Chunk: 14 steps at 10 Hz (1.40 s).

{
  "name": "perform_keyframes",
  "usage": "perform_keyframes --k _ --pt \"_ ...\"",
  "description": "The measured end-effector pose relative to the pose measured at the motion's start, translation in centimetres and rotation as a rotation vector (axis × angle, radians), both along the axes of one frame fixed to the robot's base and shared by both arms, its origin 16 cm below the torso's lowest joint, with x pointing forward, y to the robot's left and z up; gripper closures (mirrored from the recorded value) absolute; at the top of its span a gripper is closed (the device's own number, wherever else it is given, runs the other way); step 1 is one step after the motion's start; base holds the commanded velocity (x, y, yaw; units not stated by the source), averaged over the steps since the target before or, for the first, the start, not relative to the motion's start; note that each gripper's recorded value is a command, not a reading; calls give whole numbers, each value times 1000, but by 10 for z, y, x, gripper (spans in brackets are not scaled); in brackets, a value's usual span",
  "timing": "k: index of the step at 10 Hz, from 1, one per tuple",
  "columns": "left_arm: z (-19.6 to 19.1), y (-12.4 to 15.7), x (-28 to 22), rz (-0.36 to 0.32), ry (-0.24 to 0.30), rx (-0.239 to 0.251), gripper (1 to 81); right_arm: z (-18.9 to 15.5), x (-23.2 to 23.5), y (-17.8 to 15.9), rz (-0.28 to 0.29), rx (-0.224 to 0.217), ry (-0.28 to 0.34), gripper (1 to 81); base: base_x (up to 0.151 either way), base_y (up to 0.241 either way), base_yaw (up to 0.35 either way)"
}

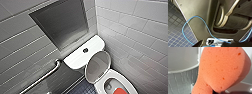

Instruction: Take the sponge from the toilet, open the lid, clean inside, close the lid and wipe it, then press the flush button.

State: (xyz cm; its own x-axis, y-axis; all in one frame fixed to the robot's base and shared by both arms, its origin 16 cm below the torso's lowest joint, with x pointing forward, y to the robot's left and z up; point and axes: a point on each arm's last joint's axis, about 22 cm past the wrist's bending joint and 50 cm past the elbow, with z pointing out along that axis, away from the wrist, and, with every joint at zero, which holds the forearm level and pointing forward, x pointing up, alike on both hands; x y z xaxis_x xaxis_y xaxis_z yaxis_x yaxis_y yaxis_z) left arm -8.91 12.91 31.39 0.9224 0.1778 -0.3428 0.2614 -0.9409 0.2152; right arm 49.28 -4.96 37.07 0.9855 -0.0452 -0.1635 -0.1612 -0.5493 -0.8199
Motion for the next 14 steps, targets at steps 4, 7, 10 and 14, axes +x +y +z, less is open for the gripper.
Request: perform_keyframes --k 4,7,10,14 --pt "0 0 0 0 1 0 10 2 53 81 115 2 -52 811 0 0 0" --pt "0 0 0 0 0 0 10 -22 62 127 158 -54 -43 811 0 0 0" --pt "0 0 -1 -1 3 0 10 -53 66 153 151 -128 -25 811 0 0 0" --pt "0 0 -1 -1 6 -1 10 -86 66 168 99 -217 16 811 0 0 0"
